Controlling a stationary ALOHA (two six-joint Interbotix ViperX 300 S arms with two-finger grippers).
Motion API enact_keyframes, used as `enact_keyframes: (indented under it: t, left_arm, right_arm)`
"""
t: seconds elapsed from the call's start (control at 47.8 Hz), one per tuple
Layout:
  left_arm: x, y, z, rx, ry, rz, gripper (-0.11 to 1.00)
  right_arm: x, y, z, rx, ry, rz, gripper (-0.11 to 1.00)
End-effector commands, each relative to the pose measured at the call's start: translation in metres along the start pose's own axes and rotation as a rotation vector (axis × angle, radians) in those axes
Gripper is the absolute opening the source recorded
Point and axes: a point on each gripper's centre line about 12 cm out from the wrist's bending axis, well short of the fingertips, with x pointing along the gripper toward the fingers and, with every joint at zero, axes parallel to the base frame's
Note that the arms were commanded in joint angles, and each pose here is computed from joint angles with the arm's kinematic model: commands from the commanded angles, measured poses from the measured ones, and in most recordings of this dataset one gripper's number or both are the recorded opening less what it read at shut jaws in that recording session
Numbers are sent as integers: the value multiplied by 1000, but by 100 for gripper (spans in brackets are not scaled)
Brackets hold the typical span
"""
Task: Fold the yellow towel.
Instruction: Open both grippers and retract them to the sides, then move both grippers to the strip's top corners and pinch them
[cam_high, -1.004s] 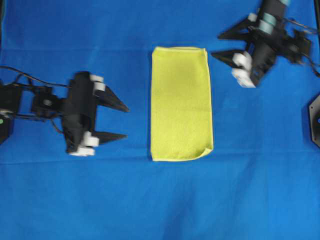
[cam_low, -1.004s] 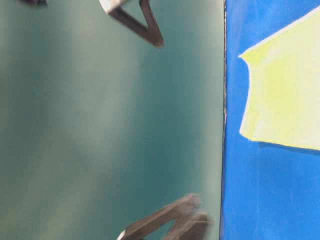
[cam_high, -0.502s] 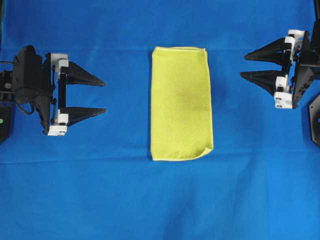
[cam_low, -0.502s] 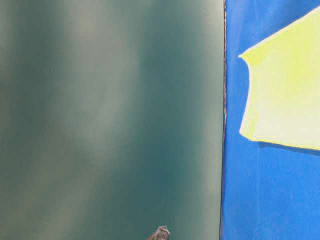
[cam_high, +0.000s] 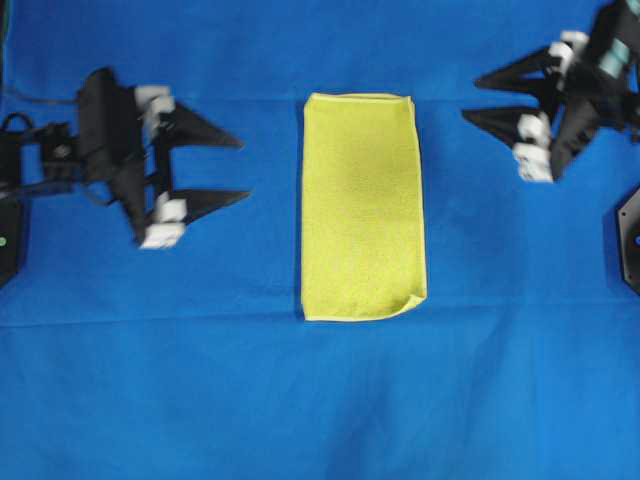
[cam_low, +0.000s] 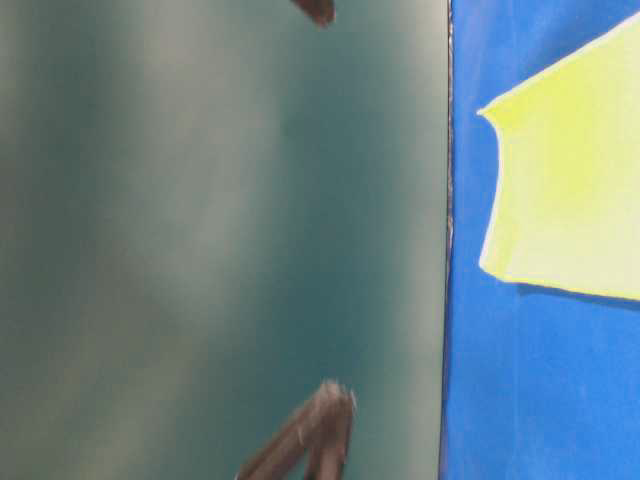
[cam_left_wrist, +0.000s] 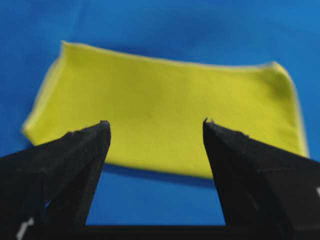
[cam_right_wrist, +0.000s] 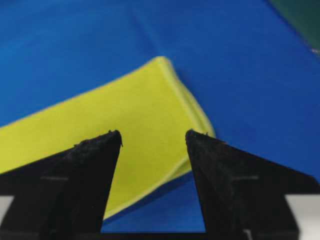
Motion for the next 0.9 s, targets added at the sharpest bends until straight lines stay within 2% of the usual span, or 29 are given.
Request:
enact_keyframes:
  t: [0.0, 0.125, 0.335, 0.586, 0.878]
  left_arm:
    - [16, 13, 14, -7, -28, 39, 71]
    - [39, 37, 7, -27, 8, 104, 71]
    - [75, 73, -22, -56, 96, 186, 71]
    - [111, 98, -56, -79, 175, 228, 71]
    - [133, 116, -91, -98, 243, 258, 71]
  right_arm:
    - [16, -5, 11, -7, 15, -22, 59]
    - [44, -15, 8, -21, 103, -62, 59]
    - [83, -30, -3, -44, 231, -109, 59]
    - [116, -37, -29, -34, 334, -119, 60]
    - [132, -43, -61, -14, 427, -127, 60]
